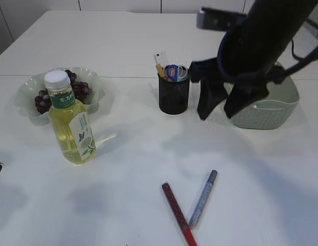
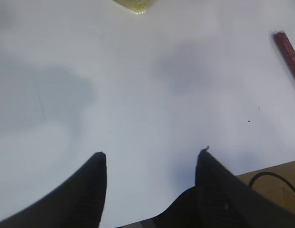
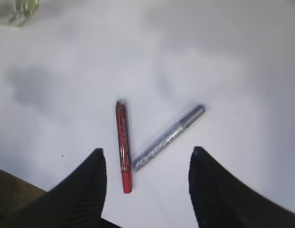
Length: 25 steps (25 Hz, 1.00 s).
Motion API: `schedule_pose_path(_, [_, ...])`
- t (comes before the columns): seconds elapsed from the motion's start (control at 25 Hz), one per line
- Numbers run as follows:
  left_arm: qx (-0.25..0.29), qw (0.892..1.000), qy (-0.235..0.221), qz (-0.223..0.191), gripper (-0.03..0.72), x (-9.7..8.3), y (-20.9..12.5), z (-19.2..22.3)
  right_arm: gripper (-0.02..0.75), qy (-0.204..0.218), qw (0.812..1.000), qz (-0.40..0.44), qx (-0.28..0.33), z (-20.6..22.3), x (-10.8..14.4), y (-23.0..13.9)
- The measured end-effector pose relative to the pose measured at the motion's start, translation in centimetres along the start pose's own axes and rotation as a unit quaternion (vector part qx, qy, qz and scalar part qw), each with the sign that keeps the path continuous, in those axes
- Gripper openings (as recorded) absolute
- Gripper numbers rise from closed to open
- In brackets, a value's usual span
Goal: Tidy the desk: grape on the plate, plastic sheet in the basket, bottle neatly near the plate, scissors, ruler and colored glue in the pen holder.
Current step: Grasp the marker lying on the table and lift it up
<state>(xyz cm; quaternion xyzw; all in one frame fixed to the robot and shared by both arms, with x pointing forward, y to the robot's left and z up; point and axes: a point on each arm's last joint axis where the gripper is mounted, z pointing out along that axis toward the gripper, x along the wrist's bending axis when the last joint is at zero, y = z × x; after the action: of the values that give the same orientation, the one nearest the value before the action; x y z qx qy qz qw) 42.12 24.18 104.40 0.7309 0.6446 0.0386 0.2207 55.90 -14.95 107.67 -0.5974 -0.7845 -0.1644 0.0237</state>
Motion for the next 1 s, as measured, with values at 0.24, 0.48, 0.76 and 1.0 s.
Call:
schedule_pose_path(0.24, [0.0, 1.0, 0.007, 0.005, 0.434, 0.1, 0.0, 0.0, 0.44, -0.014, 0.996, 0.074, 0.046, 5.1, -0.9, -3.0])
schedule_pose_path(0.48, [-0.002, 1.0, 0.012, 0.009, 0.434, 0.2, 0.0, 0.0, 0.439, -0.025, 0.978, 0.208, 0.021, 8.2, -1.9, -4.7])
schedule_pose_path(0.76, [-0.017, 1.0, 0.019, 0.015, 0.434, 0.3, 0.3, 0.0, 0.439, -0.034, 0.946, 0.323, -0.024, 10.0, -1.5, -3.9])
schedule_pose_path(1.0, [-0.022, 0.999, 0.022, 0.017, 0.434, 0.4, 0.4, 0.0, 0.439, -0.063, 0.931, 0.36, 0.009, 13.0, -2.2, -4.1])
